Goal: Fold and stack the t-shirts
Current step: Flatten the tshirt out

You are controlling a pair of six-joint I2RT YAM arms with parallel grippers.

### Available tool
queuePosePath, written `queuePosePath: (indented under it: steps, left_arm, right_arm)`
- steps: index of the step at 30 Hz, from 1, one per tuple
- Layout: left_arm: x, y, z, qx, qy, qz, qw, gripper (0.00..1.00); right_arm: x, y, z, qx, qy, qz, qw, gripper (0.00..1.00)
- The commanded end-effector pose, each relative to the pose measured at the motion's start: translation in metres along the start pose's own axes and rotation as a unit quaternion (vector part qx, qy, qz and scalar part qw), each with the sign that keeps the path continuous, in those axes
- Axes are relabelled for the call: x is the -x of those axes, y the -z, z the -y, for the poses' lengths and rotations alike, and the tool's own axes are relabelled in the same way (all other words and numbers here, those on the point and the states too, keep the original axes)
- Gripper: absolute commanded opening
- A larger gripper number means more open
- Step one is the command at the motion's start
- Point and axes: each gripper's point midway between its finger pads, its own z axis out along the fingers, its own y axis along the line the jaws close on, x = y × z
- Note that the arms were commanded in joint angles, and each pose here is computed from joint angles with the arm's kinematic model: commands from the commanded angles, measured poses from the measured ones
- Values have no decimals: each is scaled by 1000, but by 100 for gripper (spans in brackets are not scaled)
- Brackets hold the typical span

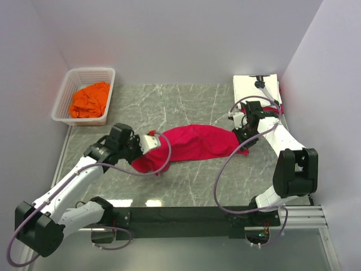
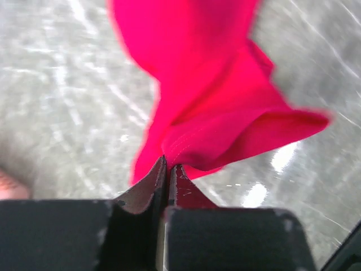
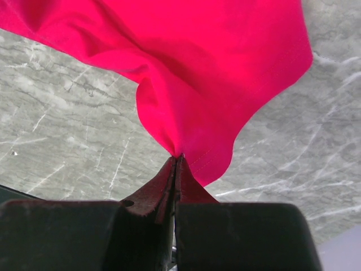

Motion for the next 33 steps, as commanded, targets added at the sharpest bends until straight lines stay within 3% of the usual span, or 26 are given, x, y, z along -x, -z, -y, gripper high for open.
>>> queuePosePath:
  steps: [1,6,10,14,22,28,33]
  left_arm:
    - [10,20,-25,19,34,14,999,2]
    - [47,59,-109,101,101,73,987,1]
    - [85,120,-175,170,139,147,964,1]
    - [112,161,-199,221,142,198,944,1]
    - [154,270,-179,331,130,295,887,1]
    - [176,379,-137,435,112,371,813,1]
    - [188,443,-108,485,97,414,764,1]
  right_arm:
    - [24,29,11,-35,14,50,998,0]
    - [52,74,23,-75,24,111,991,0]
    - [68,120,31,-123,38,166,978,0]
    - [76,164,32,-163,51,218,961,0]
    - [68,279,17,-251,75,349,900,0]
    - [30,376,-10,-323,76,459,824,0]
    - [1,449,-29,-368,65,535,758,0]
